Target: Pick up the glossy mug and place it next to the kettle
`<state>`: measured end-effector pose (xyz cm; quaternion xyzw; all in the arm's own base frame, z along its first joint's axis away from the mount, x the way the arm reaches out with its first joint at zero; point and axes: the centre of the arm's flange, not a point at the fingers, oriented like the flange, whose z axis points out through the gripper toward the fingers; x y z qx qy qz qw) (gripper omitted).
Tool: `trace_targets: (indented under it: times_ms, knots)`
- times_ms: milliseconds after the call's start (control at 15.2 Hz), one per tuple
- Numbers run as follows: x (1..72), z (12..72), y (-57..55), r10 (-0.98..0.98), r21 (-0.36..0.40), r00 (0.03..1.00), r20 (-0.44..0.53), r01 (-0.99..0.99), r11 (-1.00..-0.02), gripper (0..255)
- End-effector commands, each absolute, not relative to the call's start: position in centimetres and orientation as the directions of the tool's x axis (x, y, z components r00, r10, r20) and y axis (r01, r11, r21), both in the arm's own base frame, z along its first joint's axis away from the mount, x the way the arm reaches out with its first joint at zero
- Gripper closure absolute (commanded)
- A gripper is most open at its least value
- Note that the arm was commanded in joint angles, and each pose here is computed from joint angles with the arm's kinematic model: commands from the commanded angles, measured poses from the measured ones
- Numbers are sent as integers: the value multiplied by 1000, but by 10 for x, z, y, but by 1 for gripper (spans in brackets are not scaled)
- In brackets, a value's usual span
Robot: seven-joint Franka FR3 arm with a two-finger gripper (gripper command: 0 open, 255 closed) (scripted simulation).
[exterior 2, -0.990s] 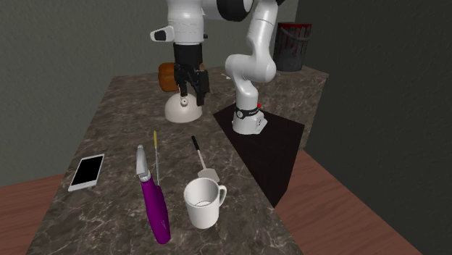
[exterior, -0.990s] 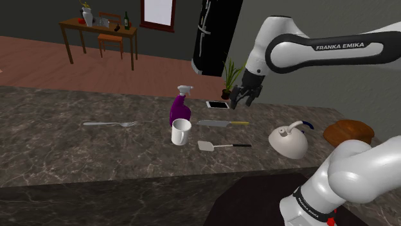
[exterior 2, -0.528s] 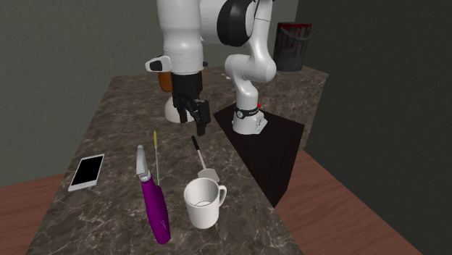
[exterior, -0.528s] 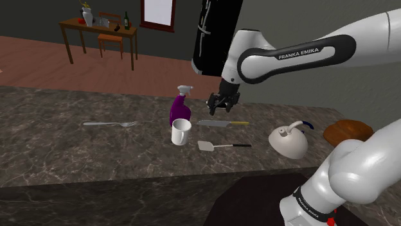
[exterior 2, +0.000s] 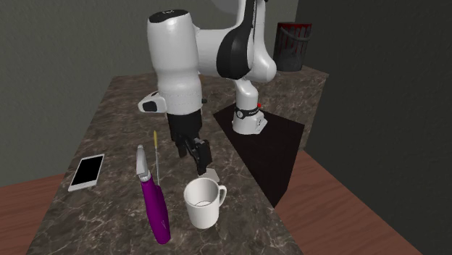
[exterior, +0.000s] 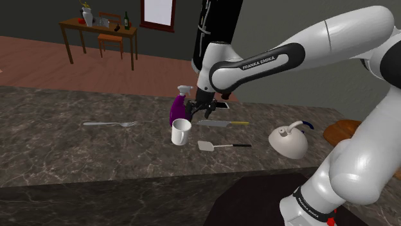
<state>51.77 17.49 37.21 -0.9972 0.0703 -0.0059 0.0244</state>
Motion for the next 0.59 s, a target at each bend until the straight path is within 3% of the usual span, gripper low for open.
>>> trace_targets:
  times_ms: [0,528]
  knots:
    - [532,358,190,-141,-57,990,5,-140,-988,0]
    - [541,319,200,-141,-60,990,3,-140,-988,0]
